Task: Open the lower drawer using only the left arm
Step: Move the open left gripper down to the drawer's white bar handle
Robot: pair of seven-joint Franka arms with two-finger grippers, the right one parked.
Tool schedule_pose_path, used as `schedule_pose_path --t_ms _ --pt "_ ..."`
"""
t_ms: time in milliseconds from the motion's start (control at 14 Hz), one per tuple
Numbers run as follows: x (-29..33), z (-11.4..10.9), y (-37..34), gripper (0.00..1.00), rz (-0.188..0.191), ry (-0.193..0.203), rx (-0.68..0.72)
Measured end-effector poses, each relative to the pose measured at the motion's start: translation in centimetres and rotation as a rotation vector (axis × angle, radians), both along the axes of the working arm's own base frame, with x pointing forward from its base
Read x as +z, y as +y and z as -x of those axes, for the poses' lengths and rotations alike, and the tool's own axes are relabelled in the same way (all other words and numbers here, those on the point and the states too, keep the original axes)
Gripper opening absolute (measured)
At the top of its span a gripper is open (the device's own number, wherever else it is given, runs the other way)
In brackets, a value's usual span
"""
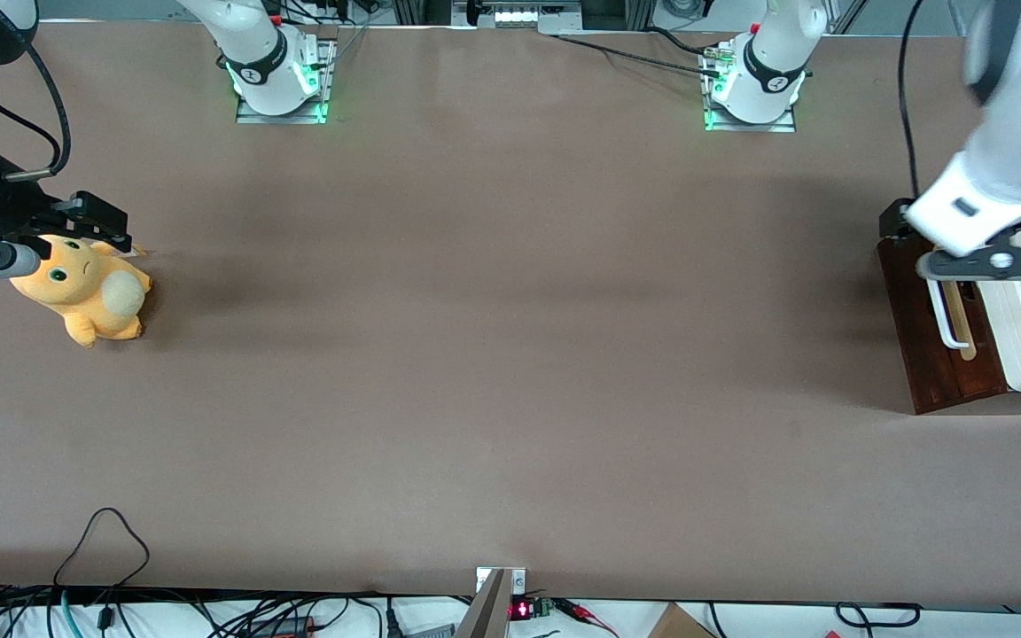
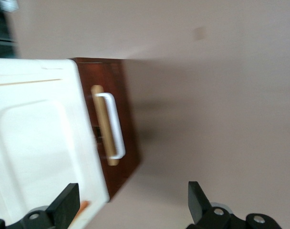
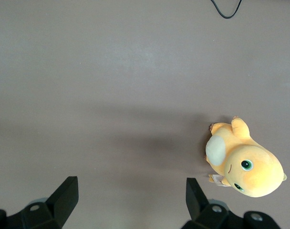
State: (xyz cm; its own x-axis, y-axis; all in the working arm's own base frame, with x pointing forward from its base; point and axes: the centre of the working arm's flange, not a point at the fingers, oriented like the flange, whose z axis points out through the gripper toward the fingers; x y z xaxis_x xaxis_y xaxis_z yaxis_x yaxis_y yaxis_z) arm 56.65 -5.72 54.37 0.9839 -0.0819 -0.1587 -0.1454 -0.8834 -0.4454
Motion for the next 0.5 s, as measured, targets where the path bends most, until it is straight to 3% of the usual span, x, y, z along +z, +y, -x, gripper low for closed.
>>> schedule_pose_path --t_ms 143,286,357,500 --pt "-3.8 -0.1 -0.8 1.0 -0.197 0.001 -0.019" --pt "-8.8 0.2 -1.1 1.0 -0.385 -0.028 -0.029" --pt "-11.3 0.7 -1.0 1.0 -0.449 -0.039 -0.033" --pt "-15.7 1.7 -0.7 1.0 -0.523 -0.04 -0.053"
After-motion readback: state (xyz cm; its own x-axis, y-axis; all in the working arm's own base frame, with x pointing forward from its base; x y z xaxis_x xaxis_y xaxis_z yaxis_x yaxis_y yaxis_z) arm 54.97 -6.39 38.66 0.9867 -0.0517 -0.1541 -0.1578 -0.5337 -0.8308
